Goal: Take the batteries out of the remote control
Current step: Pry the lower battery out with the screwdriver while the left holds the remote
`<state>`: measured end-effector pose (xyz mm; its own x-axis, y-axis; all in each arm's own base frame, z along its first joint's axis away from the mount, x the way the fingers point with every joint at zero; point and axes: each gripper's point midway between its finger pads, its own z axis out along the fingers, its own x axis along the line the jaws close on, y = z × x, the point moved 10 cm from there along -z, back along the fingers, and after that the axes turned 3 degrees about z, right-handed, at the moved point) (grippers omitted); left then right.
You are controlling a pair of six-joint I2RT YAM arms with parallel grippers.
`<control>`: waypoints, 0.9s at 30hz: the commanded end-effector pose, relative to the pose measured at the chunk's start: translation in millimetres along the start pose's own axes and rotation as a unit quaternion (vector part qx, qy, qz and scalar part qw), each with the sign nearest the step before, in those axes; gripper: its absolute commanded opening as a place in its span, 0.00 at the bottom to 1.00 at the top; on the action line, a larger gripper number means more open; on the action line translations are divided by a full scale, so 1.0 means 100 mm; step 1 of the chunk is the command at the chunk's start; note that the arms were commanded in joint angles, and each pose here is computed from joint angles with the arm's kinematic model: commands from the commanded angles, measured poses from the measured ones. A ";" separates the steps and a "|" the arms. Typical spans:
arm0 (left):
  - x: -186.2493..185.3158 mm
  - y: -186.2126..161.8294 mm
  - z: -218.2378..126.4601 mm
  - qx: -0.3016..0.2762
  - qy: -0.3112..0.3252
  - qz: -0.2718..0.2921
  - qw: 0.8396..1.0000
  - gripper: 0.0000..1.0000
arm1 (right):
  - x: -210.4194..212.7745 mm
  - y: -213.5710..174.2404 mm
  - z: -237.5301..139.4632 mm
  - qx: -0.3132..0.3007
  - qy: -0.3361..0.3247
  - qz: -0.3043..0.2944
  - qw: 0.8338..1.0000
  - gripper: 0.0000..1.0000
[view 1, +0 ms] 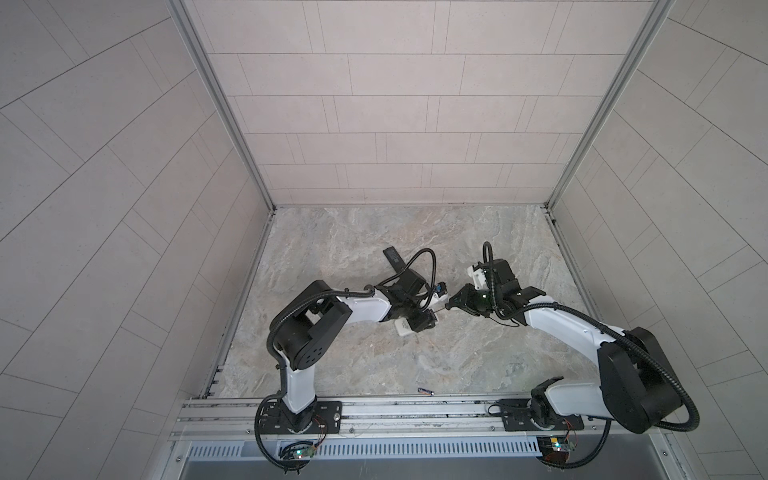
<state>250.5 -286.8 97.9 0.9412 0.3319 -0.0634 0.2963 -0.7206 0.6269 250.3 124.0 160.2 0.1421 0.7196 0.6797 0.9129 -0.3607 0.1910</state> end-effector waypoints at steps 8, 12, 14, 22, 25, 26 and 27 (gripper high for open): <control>-0.07 -0.17 0.11 0.051 -0.022 0.002 0.998 0.49 | -0.30 -0.13 0.17 0.049 -0.028 0.055 0.997 0.00; -0.06 -0.16 0.11 0.051 -0.021 0.001 0.998 0.49 | -0.33 -0.10 0.15 0.045 -0.025 0.066 0.996 0.00; -0.06 -0.16 0.12 0.051 -0.020 0.001 0.999 0.49 | -0.35 -0.12 0.15 0.049 -0.033 0.064 0.996 0.00; -0.07 -0.14 0.12 0.053 -0.029 -0.002 0.998 0.48 | -0.29 -0.06 0.11 0.030 -0.031 0.055 0.998 0.00; -0.08 -0.14 0.12 0.055 -0.037 -0.007 0.998 0.48 | -0.24 -0.03 0.07 0.016 -0.020 0.048 0.999 0.00; -0.08 -0.15 0.11 0.058 -0.037 -0.009 0.998 0.48 | -0.22 -0.01 0.06 0.011 -0.018 0.044 0.999 0.00; -0.07 -0.15 0.11 0.058 -0.037 -0.009 0.998 0.48 | -0.20 0.00 0.04 0.007 -0.017 0.040 0.999 0.00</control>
<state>252.2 -288.5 99.6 0.9405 0.3318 -0.0734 0.3054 -0.7307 0.6106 255.7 115.0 151.8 0.1922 0.6613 0.7251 0.9075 -0.4010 0.1252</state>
